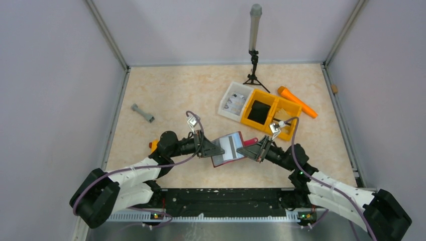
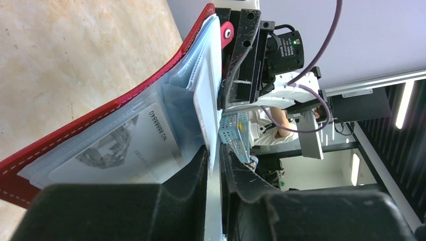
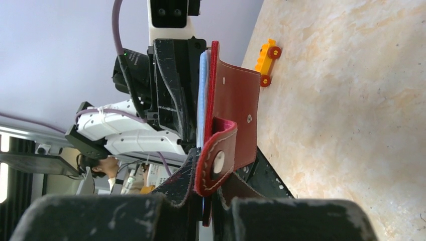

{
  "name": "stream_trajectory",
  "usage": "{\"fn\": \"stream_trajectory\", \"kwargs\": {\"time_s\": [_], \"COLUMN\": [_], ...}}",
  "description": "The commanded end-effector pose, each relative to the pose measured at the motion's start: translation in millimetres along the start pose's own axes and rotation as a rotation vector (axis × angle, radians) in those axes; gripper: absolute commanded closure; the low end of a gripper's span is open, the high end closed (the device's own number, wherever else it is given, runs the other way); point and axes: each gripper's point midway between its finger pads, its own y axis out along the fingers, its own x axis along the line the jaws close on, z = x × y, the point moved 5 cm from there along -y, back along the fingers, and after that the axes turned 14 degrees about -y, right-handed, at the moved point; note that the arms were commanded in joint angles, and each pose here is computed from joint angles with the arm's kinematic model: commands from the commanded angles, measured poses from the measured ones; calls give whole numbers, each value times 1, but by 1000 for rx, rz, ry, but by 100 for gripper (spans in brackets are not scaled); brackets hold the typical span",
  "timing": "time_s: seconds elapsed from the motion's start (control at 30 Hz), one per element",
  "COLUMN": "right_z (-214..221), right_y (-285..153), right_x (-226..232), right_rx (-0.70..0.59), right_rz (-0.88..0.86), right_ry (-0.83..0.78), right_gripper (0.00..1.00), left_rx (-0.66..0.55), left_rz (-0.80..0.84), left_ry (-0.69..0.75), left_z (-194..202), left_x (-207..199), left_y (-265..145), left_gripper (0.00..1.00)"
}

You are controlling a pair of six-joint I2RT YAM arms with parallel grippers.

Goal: Take the credit cards out of the card holder
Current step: Remove the credit card from the card holder.

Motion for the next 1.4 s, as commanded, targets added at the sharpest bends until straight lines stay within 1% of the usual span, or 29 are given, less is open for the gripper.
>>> {"fn": "stream_trajectory", "kwargs": {"time_s": [0.0,0.1,0.37,0.57,0.77,0.9,1.03,1.17,1.37], "right_z": [-9,-9,-12,-14,-15,-18,-18,-21,-30], "right_y": [4,5,-2,-9,-11,-17,-24,-34,-53], "right_x": [8,7,3,-1,-1,-3,-12,-20,-27], "right_rx": [-27,-27,-72,-116,-123,-155,-157,-158,-117], "right_rz": [-35,-21,5,34,31,56,139,257,467], "right_ry": [-16,-13,-6,6,7,-9,-47,-111,-220], "right_gripper": [100,100,100,100,100,100,100,100,100], "left_rx": [19,21,-14,-26,-28,-41,-45,-78,-86], "left_rz": [87,94,72,64,64,59,13,-95,-222], "left_ry": [78,74,84,85,88,95,113,120,189], "left_z": [-3,-3,-1,-1,-3,-6,-9,-16,-35], "left_x": [-26,-26,-21,-19,-19,-19,-14,-2,-1], "left_y": [5,5,-2,-5,-5,-13,-20,-25,-17], "left_gripper": [87,100,100,100,100,100,100,100,100]}}
